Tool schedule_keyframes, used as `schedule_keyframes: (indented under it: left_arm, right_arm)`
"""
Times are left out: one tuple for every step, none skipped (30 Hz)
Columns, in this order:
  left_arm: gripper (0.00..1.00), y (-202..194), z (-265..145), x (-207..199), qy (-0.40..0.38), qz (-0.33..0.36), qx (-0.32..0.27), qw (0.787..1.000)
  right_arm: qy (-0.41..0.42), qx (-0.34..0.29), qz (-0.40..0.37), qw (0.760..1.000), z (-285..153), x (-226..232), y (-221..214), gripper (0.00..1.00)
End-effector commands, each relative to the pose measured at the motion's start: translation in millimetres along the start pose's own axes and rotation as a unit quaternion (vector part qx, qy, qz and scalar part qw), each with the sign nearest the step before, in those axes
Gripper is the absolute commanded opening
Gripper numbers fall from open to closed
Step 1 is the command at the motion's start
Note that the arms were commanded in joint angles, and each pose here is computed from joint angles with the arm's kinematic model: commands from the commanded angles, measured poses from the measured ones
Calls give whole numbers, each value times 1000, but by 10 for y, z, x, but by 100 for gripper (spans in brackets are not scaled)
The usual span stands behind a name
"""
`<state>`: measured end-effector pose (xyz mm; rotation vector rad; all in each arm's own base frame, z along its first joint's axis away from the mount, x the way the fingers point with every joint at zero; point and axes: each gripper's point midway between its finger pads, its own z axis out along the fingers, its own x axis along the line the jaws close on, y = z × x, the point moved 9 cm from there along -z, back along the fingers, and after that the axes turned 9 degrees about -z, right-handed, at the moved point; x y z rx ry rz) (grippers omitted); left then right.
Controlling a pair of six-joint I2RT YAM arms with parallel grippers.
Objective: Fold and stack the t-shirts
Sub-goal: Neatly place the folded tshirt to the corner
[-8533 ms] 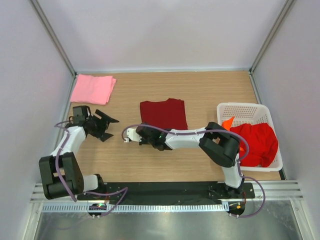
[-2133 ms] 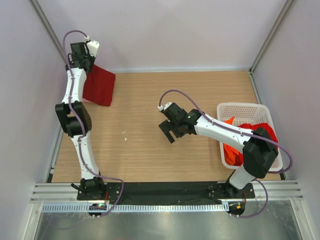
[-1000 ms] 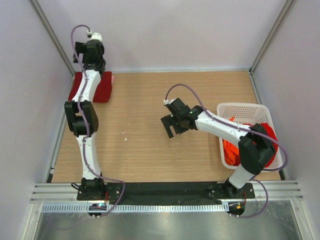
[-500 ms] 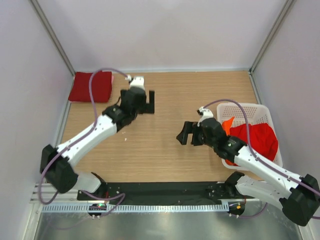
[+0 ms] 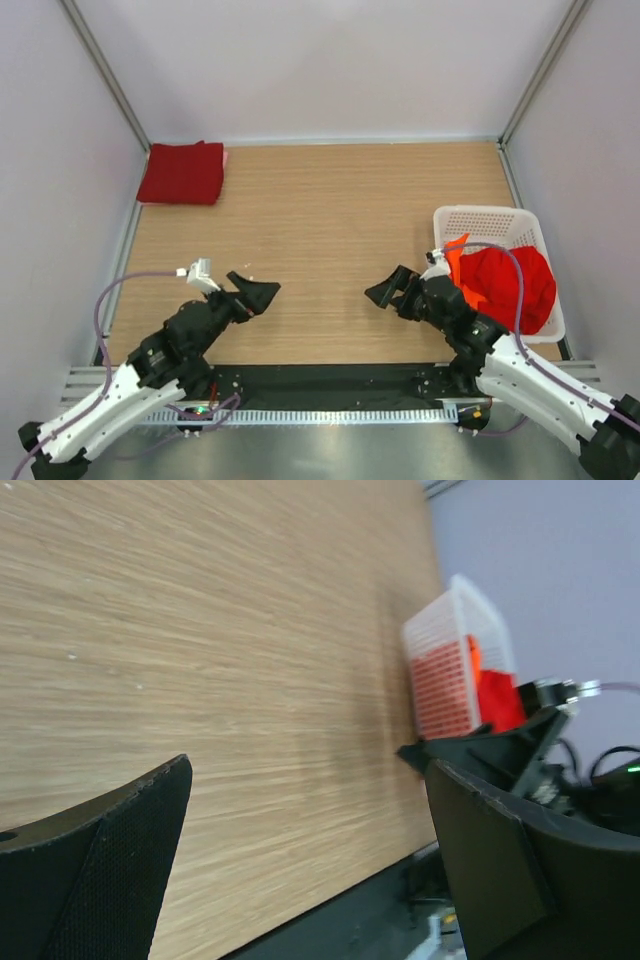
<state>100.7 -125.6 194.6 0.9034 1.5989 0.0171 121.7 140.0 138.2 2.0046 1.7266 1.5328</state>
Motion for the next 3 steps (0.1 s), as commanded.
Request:
schedule_keyframes:
  left_arm:
    - [100, -16, -98, 13, -70, -113, -17, 991]
    - [100, 11, -187, -4, -113, -145, -25, 983]
    - [100, -52, -141, 40, -97, -145, -8, 985]
  right_arm:
    - [6, -28, 35, 999, -20, -24, -8, 100]
    - [16, -26, 33, 999, -48, -14, -16, 100]
    - [33, -27, 30, 999, -61, 7, -17, 100]
